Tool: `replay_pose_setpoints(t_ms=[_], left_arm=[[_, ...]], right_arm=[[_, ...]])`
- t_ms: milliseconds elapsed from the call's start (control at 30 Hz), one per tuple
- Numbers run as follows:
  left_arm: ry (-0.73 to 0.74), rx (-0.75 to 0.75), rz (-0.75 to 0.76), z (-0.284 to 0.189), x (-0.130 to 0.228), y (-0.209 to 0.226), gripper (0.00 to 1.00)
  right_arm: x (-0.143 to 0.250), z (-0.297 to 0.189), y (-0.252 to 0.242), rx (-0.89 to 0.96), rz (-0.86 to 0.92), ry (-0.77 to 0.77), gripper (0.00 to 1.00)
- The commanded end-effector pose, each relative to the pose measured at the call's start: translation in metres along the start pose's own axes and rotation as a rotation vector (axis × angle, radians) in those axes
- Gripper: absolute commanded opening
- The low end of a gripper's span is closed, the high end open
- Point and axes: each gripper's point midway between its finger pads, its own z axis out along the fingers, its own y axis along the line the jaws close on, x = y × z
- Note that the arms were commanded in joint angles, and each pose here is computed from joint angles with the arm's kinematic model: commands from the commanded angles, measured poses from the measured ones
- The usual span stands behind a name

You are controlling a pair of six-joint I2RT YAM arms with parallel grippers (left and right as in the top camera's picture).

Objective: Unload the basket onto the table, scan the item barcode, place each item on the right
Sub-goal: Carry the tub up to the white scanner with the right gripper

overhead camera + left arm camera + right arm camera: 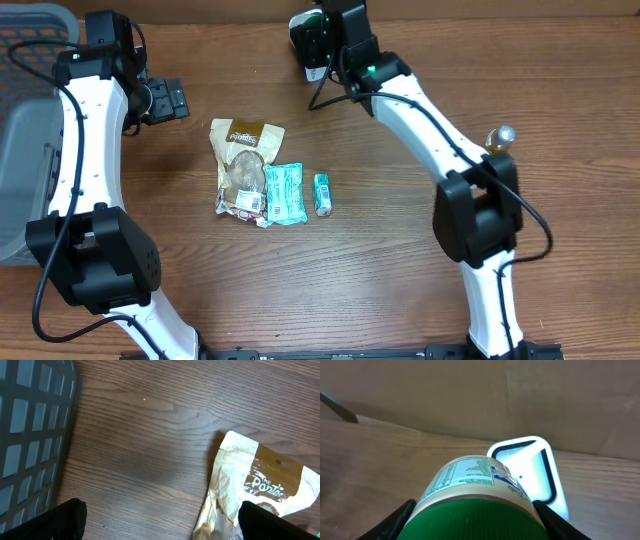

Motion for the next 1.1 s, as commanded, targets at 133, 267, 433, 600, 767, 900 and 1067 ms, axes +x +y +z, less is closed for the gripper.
replay_pose_setpoints(t_ms=[133,267,433,600,767,900,1067], left_arm=[[-0.022,-0.004,0.024,-0.007,-0.004,-0.002,1.00],[-0.022,-0.004,0.024,-0.007,-0.004,-0.002,1.00],[-0.022,-0.004,0.024,-0.007,-0.004,-0.002,1.00],[-0.022,-0.004,0.024,-0.007,-0.004,-0.002,1.00],[-0.022,-0.004,0.024,-0.007,-0.004,-0.002,1.00],[-0.022,-0.004,0.024,-0.007,-0.004,-0.002,1.00],[-0.022,-0.004,0.024,-0.007,-0.004,-0.002,1.00]], right_arm=[[0.000,0.033,-0.011,-0.002,0.000,-0.107,0.41],[-0.003,0.043,-0.016,-0.007,0.004,-0.157,0.40],[-0.010,0.052,-0.026,-0.012,0.010,-0.229,0.40],[-0.022,0.054,-0.032,-0.021,0.014,-0.304,0.41],[-0.022,0.060,-0.034,-0.030,0.014,-0.347,0.41],[-0.014,0.069,-0.038,-0.027,0.015,-0.358,0.45],[-0.012,0.071,-0.048,0.012,0.022,-0.366,0.45]])
